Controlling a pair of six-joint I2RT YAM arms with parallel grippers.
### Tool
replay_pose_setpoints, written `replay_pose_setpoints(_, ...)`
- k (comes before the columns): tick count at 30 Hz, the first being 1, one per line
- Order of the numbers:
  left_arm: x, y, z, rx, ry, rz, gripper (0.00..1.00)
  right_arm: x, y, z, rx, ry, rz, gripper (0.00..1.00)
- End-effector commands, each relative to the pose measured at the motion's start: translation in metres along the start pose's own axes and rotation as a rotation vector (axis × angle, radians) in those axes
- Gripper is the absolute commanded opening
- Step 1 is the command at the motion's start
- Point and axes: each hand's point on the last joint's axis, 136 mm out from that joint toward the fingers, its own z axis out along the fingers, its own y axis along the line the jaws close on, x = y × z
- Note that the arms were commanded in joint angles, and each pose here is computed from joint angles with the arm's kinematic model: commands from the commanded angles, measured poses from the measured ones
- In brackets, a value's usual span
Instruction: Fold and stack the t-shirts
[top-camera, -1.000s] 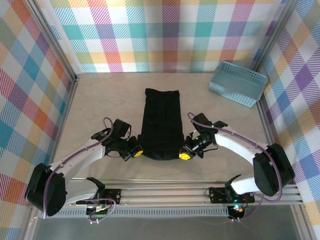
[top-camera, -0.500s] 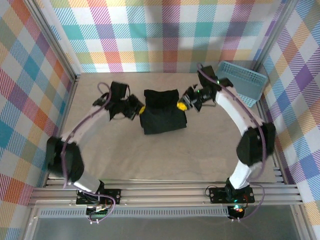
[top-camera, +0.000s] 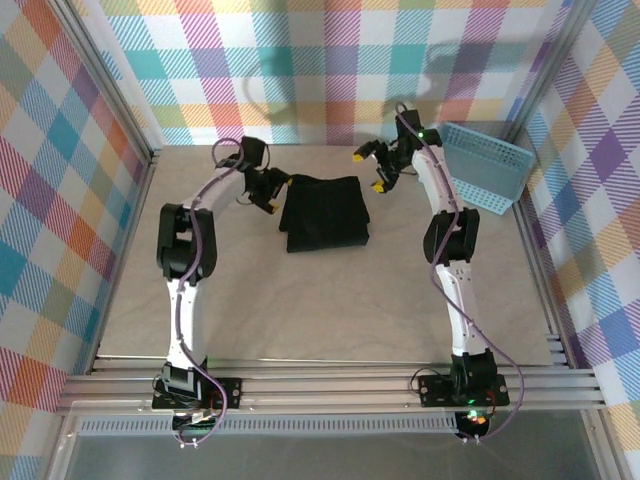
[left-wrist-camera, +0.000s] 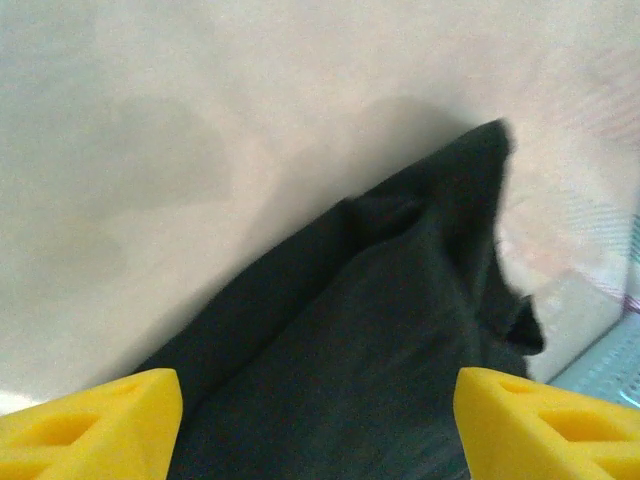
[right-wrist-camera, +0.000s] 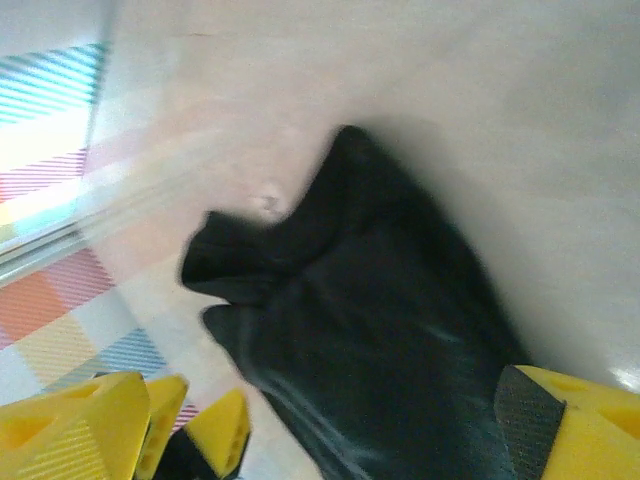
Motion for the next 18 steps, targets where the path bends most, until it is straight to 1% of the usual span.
replay_pose_setpoints(1, 0.034, -0.024, -0.078, 0.108, -0.07, 0.053, 0.68, 0.041, 0.048, -0.074, -0.067, -0.097, -0.229, 0.86)
replay_pose_setpoints(3, 0.074, -0.011, -0.085, 0.129, -0.027, 0.049, 0.64, 0.057, 0.038, -0.09, -0.1, -0.135, -0.225, 0.8)
replay_pose_setpoints(5, 0.114, 0.007, -0.086, 0.154, 0.013, -0.008, 0.59, 0.076, 0.025, -0.106, -0.128, -0.169, -0.23, 0.71)
replay_pose_setpoints(6, 0.131, 0.013, -0.086, 0.19, 0.014, -0.048, 0.56, 0.089, 0.015, -0.11, -0.151, -0.177, -0.227, 0.69)
replay_pose_setpoints(8, 0.157, 0.022, -0.084, 0.24, 0.0, -0.123, 0.57, 0.112, -0.001, -0.118, -0.221, -0.188, -0.207, 0.68)
replay_pose_setpoints(10, 0.173, 0.018, -0.077, 0.317, -0.031, -0.172, 0.62, 0.138, -0.022, -0.124, -0.285, -0.187, -0.179, 0.67)
replay_pose_setpoints(12, 0.184, 0.011, -0.062, 0.345, -0.027, -0.217, 0.67, 0.162, -0.04, -0.133, -0.313, -0.184, -0.177, 0.67)
replay_pose_setpoints(15, 0.195, -0.004, -0.033, 0.379, -0.019, -0.23, 0.72, 0.191, -0.065, -0.14, -0.309, -0.152, -0.174, 0.67)
replay_pose_setpoints(18, 0.202, -0.011, -0.003, 0.369, -0.029, -0.247, 0.75, 0.212, -0.082, -0.147, -0.299, -0.124, -0.176, 0.67)
